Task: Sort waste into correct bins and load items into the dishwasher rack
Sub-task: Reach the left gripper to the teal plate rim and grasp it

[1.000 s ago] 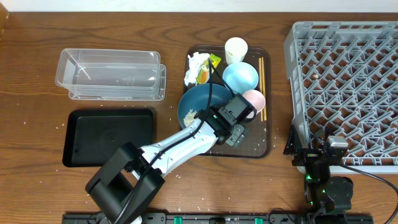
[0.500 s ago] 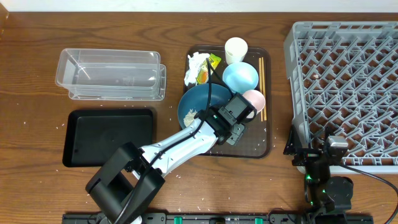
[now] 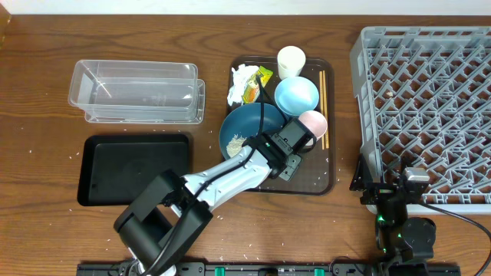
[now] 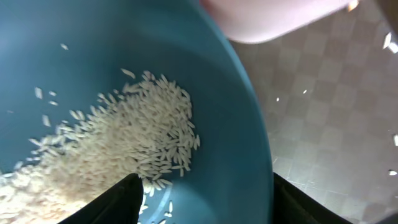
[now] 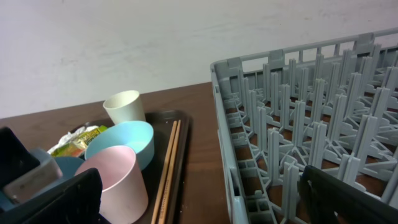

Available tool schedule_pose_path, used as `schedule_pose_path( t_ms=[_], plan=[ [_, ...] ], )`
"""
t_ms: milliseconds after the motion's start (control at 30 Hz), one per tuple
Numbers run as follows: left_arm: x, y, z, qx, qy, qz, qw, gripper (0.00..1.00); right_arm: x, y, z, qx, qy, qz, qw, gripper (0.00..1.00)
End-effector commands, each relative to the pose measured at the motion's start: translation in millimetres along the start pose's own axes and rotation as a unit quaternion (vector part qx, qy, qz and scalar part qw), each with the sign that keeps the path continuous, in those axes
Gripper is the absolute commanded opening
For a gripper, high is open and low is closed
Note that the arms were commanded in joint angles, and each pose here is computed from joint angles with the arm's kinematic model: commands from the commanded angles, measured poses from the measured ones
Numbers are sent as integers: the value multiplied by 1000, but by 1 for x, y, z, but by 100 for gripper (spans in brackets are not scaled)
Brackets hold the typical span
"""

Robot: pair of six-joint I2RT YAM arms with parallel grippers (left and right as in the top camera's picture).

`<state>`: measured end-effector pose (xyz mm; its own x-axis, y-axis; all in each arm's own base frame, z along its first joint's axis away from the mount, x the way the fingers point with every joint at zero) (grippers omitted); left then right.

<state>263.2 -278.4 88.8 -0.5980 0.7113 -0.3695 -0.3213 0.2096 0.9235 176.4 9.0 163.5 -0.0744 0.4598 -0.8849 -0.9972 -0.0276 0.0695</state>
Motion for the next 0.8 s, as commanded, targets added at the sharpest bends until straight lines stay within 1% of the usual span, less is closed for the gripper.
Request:
schedule_pose_path(
  t_ms=[0,67,233,367,433,567,767],
  plan=[
    [11,-9,-6,9,2,20,1000,64,-1,0,-2,7,7,-4,1000,99],
    [10,-9,-6,9,2,18,1000,64,-1,0,-2,7,7,-4,1000,99],
    [8,-7,-5,5,2,12,1000,58,-1,0,-2,7,7,-5,1000,99],
    [7,-5,-5,5,1,10,1000,55,-1,0,-2,7,7,-5,1000,99],
    [6,-3,-4,5,1,6,1000,52,-1,0,-2,7,7,-5,1000,99],
    [3,2,-3,2,2,-1,1000,49,-1,0,-2,7,7,-4,1000,99],
    [3,3,-3,1,2,-2,1000,28,-1,0,-2,7,7,-4,1000,99]
  ],
)
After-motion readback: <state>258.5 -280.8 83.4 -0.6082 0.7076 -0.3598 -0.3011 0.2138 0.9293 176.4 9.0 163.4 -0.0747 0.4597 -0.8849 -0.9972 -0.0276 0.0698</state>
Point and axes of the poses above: each gripper's point midway between its finger pads, its own y axis back along the fingers, its own z axis along the line the jaws close on, x = y × z, the point moved 7 cm from there along y, back along the fingers, and after that the axes turned 15 degrees about -y, right-handed, at the moved point
